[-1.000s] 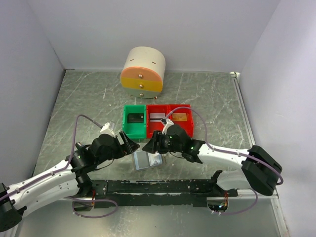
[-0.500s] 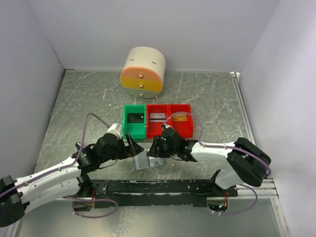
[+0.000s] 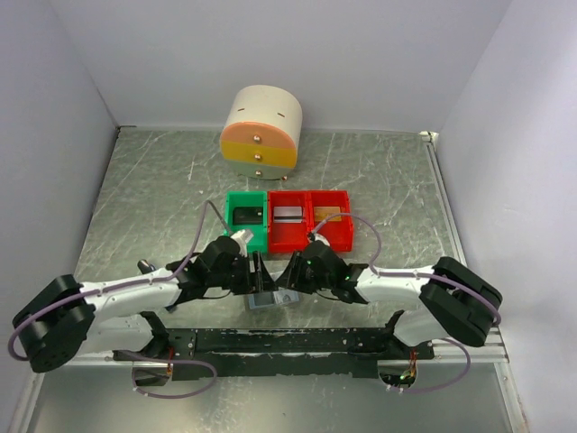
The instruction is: Take the credit cards out of the card holder
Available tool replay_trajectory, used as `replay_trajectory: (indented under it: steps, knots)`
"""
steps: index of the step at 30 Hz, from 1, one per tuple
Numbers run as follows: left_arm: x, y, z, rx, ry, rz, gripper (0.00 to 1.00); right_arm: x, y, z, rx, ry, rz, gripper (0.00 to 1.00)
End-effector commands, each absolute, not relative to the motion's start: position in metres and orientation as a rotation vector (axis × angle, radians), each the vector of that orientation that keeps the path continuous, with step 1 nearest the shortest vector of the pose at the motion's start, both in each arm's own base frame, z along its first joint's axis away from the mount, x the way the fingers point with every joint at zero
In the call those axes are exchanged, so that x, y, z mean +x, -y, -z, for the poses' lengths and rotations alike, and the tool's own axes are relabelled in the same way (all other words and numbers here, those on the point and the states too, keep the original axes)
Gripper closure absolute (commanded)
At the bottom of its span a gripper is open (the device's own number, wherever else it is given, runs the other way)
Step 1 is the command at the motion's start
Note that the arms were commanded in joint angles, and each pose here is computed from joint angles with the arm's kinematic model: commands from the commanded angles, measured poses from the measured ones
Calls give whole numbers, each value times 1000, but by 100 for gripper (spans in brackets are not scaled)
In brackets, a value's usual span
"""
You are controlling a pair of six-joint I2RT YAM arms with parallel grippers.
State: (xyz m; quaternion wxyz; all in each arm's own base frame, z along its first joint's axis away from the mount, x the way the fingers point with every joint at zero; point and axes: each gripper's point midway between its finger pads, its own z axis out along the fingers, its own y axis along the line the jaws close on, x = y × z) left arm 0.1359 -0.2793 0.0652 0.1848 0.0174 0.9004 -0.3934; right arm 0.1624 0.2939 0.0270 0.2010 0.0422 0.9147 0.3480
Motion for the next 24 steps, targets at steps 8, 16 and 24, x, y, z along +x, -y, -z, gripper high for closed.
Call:
replay_trajectory:
  steps: [8,16,24]
  knots:
    - [143,297,-35,-78,-2734,993,47,146,-249,14,253,-2659,-748,60]
    - [134,283,-8,-161,-2808,923,46,151,-243,5,270,-2609,-744,59]
    - [133,283,2,-161,-2844,883,46,160,-253,-14,184,-2584,-759,60]
